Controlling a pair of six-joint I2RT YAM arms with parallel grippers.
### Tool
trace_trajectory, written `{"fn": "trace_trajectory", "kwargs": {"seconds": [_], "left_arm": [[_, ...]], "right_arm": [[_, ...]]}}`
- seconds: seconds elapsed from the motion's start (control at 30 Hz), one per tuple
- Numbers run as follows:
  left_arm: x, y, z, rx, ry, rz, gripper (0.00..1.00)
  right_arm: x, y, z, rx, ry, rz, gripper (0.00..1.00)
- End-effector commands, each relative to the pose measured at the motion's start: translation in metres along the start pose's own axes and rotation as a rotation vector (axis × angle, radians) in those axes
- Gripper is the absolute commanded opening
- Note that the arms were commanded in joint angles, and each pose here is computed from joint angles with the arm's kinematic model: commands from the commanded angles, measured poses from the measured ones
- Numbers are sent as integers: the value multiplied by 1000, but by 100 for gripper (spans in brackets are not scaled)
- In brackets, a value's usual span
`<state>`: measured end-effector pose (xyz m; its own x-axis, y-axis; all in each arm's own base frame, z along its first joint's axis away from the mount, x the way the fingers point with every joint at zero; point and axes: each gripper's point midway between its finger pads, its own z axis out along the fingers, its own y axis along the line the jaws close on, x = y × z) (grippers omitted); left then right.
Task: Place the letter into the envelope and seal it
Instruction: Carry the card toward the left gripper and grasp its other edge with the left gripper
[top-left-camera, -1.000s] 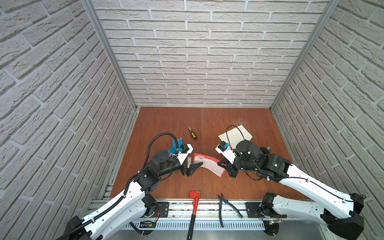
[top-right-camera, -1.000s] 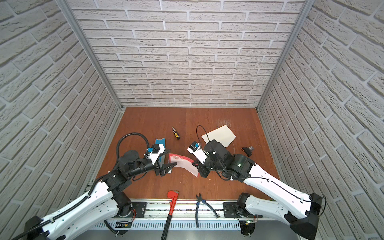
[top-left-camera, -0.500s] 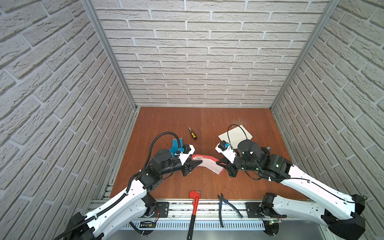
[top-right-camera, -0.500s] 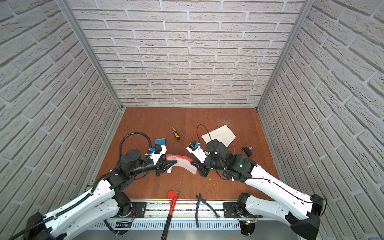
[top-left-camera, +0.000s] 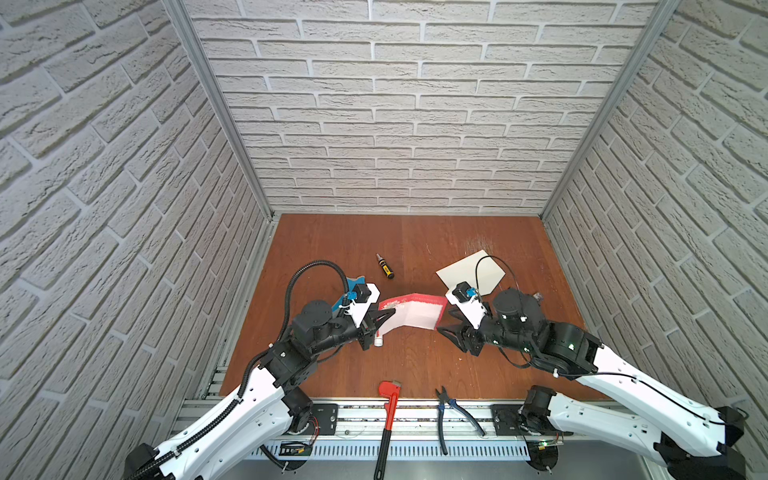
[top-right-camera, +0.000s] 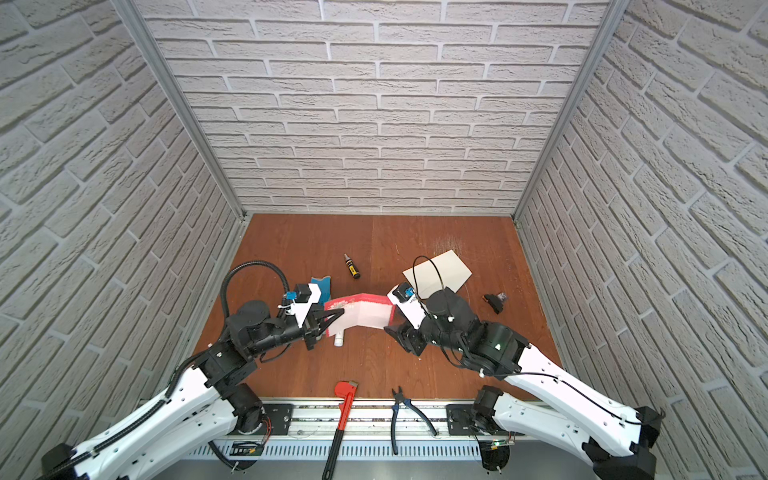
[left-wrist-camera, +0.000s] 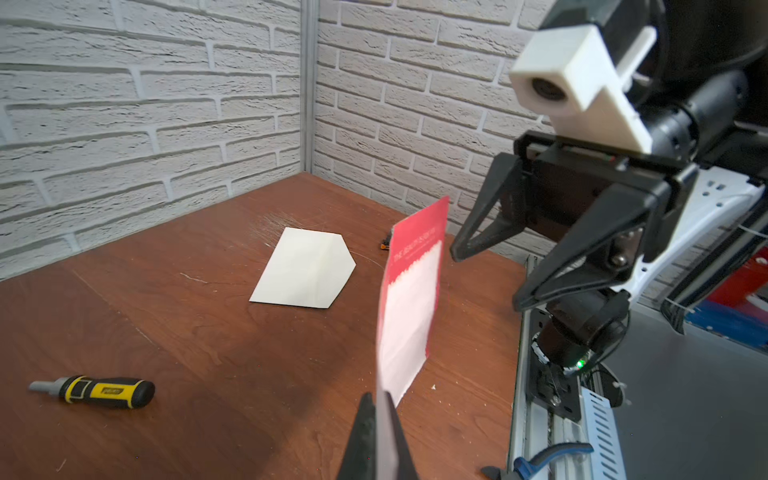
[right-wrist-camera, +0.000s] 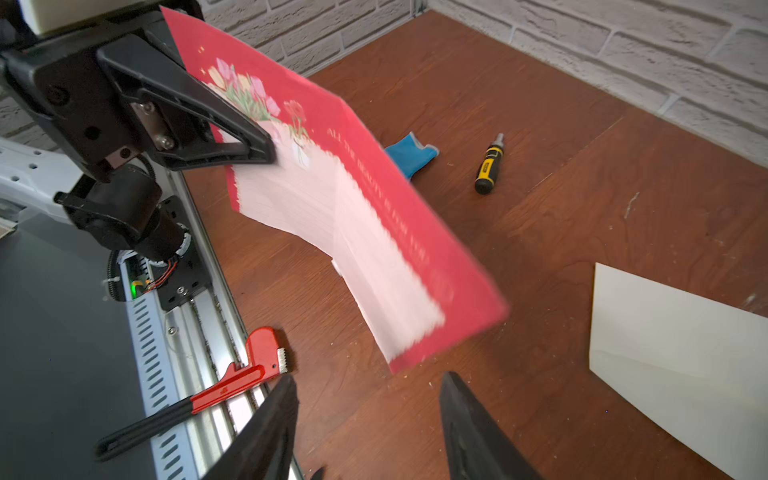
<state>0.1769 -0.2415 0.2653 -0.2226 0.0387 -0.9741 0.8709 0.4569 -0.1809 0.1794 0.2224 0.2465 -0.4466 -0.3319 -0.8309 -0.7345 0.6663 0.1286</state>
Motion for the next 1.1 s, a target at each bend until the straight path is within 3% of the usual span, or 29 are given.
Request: {"fn": "trace_trajectory", "kwargs": {"seconds": [0.0, 0.47, 0.93, 1.07], "left_arm": [[-25, 7, -8, -60, -86, -62, 0], [-34, 10, 15, -12, -118, -138, 0], [-47, -21, 0, 132, -155, -81, 0], [-44, -22, -1, 132, -143, -82, 0]], "right_arm": [[-19, -9, -3, 49, -147, 61, 59], [-19, -32, 18, 91, -222, 70, 67], [-16, -25, 31, -102, -193, 91, 69], [-20, -13, 31, -176, -200, 81, 63]]}}
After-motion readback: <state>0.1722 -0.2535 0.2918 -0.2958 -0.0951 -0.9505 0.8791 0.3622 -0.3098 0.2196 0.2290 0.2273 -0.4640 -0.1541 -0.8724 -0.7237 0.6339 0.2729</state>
